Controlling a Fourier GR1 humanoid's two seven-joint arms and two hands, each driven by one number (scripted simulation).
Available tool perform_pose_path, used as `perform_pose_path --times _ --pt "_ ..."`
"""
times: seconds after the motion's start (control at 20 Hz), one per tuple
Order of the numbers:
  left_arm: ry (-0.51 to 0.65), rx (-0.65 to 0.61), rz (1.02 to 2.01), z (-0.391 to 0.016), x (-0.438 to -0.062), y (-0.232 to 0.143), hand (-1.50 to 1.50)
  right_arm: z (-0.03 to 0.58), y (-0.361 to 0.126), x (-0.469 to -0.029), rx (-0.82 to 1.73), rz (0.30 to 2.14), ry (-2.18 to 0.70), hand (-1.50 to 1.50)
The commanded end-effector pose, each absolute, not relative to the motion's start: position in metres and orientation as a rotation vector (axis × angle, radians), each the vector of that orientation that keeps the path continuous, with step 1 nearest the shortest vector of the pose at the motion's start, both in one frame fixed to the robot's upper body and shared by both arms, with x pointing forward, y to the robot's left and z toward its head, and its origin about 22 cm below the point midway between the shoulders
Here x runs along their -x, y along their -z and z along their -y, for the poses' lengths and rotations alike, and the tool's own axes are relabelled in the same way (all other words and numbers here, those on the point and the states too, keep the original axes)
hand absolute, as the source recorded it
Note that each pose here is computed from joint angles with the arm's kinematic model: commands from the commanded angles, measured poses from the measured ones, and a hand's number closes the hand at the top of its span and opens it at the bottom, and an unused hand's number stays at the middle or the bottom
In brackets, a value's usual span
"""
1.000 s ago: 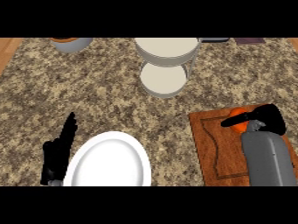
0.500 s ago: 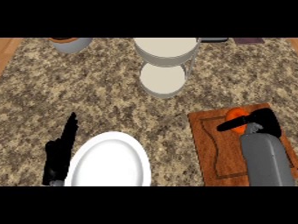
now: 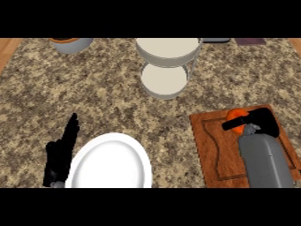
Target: Pick the squash from the cutting board and place it in the tiered basket
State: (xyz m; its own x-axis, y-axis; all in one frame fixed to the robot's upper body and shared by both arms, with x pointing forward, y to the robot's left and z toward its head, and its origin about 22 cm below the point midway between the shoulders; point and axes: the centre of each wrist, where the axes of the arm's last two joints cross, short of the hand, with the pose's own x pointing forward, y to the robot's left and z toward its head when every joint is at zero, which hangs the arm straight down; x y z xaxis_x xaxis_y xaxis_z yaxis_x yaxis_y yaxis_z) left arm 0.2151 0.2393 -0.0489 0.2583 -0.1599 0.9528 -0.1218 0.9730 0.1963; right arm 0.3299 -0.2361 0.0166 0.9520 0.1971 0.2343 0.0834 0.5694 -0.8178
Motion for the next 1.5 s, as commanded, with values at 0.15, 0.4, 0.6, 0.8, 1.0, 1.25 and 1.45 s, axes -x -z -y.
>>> perform_pose_path --times 0.15,0.4,0.6,0.8,1.0,1.25,1.45 --pt "0.025 -0.254 1.302 -0.242 -0.220 0.048 0.00 0.220 -0.012 -0.339 1.100 0.158 -0.067 1.50" --pt "0.042 -0.235 1.296 -0.239 -0.216 0.049 0.00 0.180 -0.007 -0.324 1.032 0.558 -0.710 1.50" --pt "0.006 -0.267 1.296 -0.250 -0.210 0.058 0.00 0.157 -0.014 -0.308 0.921 0.838 -0.993 1.50" --pt "-0.003 -0.261 1.291 -0.258 -0.218 0.054 0.00 0.178 -0.064 -0.286 0.909 0.998 -0.928 1.50" --pt "0.011 -0.258 1.275 -0.252 -0.208 0.056 0.00 0.166 -0.114 -0.276 0.883 1.181 -0.638 1.50" --pt "0.003 -0.269 1.285 -0.256 -0.204 0.053 0.00 0.174 -0.197 -0.237 0.926 1.416 -0.480 1.50" --pt "0.012 -0.255 1.291 -0.243 -0.211 0.048 0.00 0.177 -0.244 -0.212 1.062 1.489 -0.539 1.50"
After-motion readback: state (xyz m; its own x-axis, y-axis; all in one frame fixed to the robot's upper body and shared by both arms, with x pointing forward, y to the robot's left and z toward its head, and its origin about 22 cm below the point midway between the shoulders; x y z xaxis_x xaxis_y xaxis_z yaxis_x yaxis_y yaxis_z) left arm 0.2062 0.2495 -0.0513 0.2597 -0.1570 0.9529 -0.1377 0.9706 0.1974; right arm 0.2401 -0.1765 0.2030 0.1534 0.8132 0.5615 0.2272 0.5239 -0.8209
